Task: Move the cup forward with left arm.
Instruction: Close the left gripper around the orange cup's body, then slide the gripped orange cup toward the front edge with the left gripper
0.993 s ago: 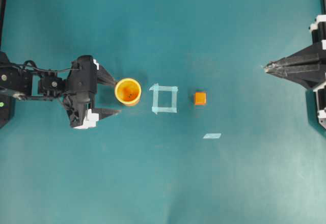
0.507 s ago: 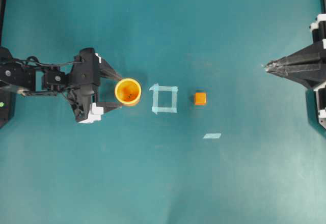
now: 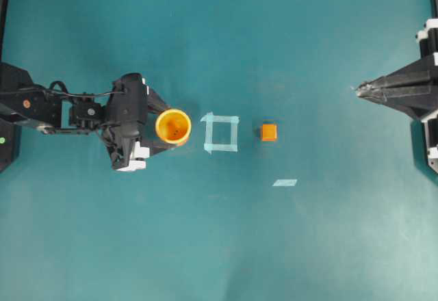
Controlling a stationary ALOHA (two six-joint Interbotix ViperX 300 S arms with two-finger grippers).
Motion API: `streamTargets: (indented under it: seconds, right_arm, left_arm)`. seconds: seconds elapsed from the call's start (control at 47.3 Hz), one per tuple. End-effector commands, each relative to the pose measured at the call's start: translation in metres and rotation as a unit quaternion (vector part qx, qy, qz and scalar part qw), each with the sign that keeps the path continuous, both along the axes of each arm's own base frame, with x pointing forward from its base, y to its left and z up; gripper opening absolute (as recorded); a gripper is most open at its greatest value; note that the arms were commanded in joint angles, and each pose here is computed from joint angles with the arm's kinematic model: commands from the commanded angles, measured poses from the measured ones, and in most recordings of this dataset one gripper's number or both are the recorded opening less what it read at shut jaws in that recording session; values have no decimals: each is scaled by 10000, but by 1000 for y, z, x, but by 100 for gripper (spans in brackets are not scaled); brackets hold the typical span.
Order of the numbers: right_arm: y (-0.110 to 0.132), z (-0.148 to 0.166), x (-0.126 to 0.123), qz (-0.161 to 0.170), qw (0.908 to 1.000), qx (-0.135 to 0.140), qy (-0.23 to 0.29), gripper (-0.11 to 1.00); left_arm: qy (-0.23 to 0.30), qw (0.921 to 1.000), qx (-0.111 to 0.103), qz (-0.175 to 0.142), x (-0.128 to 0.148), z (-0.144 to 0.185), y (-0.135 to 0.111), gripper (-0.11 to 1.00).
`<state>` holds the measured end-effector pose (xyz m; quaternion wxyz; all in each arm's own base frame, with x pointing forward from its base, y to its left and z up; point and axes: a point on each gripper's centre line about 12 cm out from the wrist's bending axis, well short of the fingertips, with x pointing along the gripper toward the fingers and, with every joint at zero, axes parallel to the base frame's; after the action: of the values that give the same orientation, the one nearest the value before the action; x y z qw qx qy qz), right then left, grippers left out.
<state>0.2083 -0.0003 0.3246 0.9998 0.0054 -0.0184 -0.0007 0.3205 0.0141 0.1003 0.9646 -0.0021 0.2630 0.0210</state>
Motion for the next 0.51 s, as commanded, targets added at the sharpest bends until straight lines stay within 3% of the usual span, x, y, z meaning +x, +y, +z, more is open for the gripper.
streamTargets:
  seconds: [0.0,0.486]
  right_arm:
    - [0,15,2,0,9998,15,-192,0]
    - [0,16,2,0,9998,15,-215,0]
  left_arm:
    - [-154,9999,-3,-14,0,8,-1,63]
    - [-329,9994,16,-76,1,19,-4,63]
